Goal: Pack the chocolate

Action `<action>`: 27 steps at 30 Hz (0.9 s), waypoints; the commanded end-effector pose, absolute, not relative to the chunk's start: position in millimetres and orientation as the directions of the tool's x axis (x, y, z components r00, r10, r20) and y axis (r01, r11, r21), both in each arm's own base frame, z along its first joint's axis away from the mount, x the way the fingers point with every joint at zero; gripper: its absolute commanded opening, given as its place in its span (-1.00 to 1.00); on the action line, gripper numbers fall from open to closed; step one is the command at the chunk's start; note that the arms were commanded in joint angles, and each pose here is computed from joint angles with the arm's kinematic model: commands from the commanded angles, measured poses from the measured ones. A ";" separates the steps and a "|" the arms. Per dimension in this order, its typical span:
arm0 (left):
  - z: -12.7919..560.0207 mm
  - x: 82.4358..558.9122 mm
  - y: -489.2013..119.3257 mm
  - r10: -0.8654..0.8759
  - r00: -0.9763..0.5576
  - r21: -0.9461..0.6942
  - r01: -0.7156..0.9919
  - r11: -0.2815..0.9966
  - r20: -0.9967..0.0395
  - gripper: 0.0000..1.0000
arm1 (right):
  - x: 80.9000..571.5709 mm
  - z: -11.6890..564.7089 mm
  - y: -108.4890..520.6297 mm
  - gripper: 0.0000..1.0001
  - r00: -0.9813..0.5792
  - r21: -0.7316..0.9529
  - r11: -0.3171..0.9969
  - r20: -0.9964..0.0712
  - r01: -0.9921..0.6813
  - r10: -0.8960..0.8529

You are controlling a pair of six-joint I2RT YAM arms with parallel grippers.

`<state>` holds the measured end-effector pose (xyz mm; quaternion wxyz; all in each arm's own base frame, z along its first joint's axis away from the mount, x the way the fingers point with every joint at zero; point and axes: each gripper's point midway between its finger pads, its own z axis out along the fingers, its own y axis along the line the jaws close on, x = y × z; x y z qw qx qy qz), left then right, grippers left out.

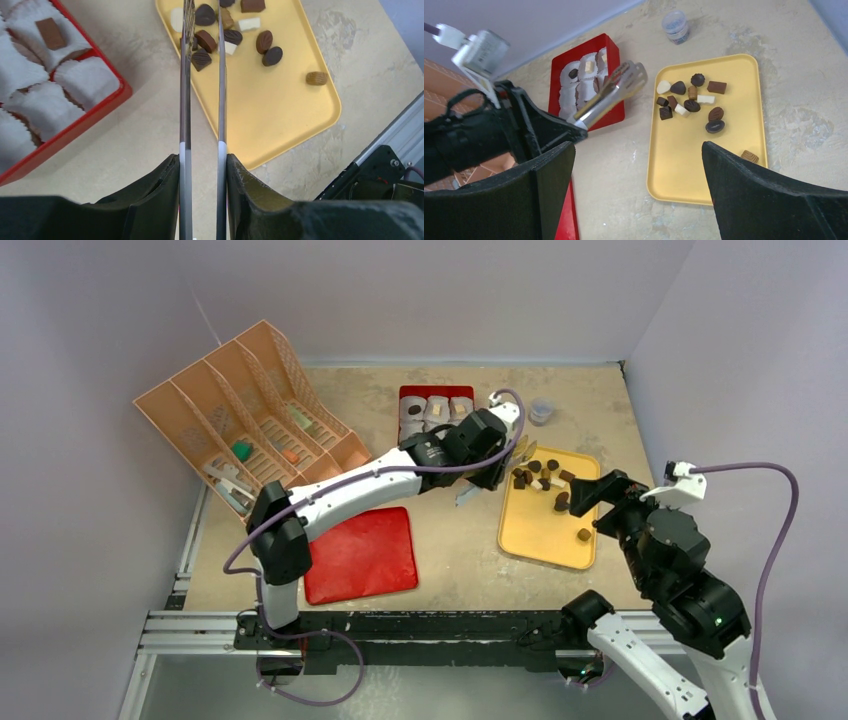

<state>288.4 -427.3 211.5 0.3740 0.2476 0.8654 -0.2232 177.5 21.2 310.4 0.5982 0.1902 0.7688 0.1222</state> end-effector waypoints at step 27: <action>147.8 268.2 -502.2 0.316 -0.624 -0.270 0.663 0.698 -0.714 -0.26 | 165.9 340.4 5.3 0.98 -0.116 0.411 0.903 -0.898 0.123 0.424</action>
